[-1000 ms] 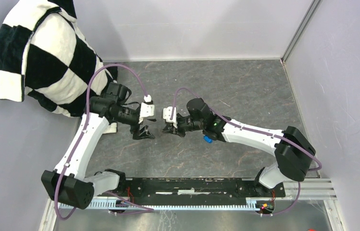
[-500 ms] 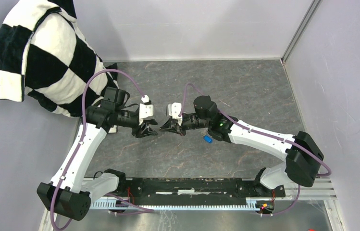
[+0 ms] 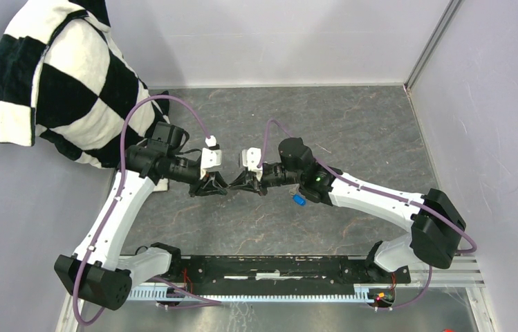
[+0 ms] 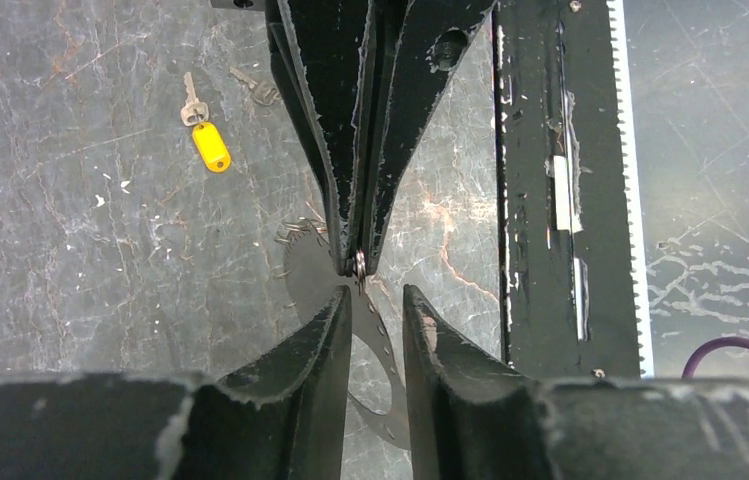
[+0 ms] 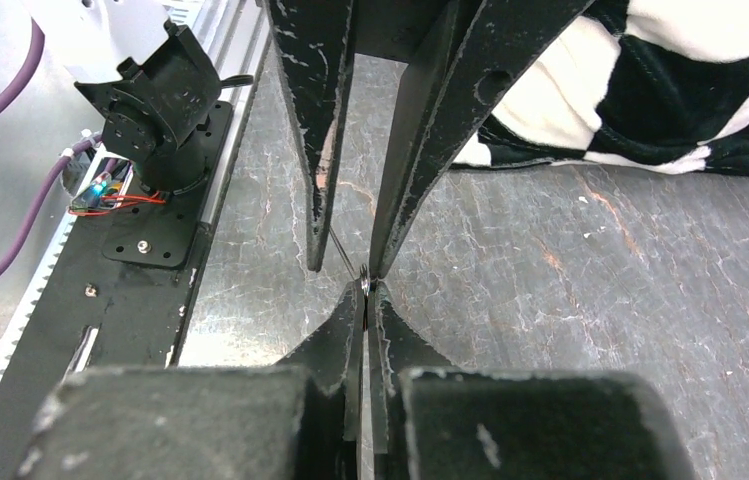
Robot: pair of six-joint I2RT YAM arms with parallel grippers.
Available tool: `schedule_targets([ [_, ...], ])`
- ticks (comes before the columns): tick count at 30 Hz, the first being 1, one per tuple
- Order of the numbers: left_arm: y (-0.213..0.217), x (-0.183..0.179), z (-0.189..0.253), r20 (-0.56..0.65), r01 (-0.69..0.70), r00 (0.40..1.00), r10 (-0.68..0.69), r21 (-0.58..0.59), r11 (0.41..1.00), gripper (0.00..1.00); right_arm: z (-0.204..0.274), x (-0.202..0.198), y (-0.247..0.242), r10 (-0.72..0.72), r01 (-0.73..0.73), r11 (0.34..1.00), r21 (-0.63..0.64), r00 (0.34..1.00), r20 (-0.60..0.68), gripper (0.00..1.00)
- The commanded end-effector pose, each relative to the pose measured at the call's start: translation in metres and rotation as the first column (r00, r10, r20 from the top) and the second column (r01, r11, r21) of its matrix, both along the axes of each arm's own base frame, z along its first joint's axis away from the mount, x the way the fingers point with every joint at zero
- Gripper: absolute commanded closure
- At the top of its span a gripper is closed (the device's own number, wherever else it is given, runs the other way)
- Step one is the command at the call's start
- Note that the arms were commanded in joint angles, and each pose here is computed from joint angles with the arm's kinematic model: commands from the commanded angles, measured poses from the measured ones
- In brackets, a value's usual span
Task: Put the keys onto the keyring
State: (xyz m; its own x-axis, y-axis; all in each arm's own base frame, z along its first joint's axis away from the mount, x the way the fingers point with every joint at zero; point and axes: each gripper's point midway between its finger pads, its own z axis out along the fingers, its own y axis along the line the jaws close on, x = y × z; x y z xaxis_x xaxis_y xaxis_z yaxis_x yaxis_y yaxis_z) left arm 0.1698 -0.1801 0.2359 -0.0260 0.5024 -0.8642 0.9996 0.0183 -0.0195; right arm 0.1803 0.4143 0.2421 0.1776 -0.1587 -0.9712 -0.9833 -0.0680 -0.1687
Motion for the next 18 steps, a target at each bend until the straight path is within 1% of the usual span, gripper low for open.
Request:
schedule_targets([
  [1,-0.0036,-0.0048,0.0090,0.034,0.048,0.998,-0.047,-0.028,0.998,0.70,0.0377,-0.0060,0.0093,0.041,-0.045,0.995,0.085,0.998,0.051,1.00],
  [8,-0.0059,-0.0026,0.0103,0.034,0.047,0.998,-0.046,-0.040,0.998,0.72,0.0376,-0.0069,0.0153,0.051,-0.054,0.997,0.064,0.997,0.054,1.00],
  [10,-0.0052,-0.0016,0.0091,0.044,0.049,0.998,-0.047,-0.034,0.998,0.78,0.0378,-0.0068,0.0153,0.050,-0.053,0.997,0.061,0.997,0.054,1.00],
  [15,-0.0033,0.0002,0.0096,0.083,0.051,0.995,-0.049,-0.023,0.998,0.97,0.0348,-0.0083,0.0148,0.053,-0.056,0.997,0.047,0.997,0.055,1.00],
  [18,-0.0027,-0.0002,0.0108,0.125,0.063,0.990,-0.060,-0.025,0.998,0.98,0.0344,-0.0118,0.0122,0.064,-0.066,0.997,0.042,0.997,0.053,0.96],
])
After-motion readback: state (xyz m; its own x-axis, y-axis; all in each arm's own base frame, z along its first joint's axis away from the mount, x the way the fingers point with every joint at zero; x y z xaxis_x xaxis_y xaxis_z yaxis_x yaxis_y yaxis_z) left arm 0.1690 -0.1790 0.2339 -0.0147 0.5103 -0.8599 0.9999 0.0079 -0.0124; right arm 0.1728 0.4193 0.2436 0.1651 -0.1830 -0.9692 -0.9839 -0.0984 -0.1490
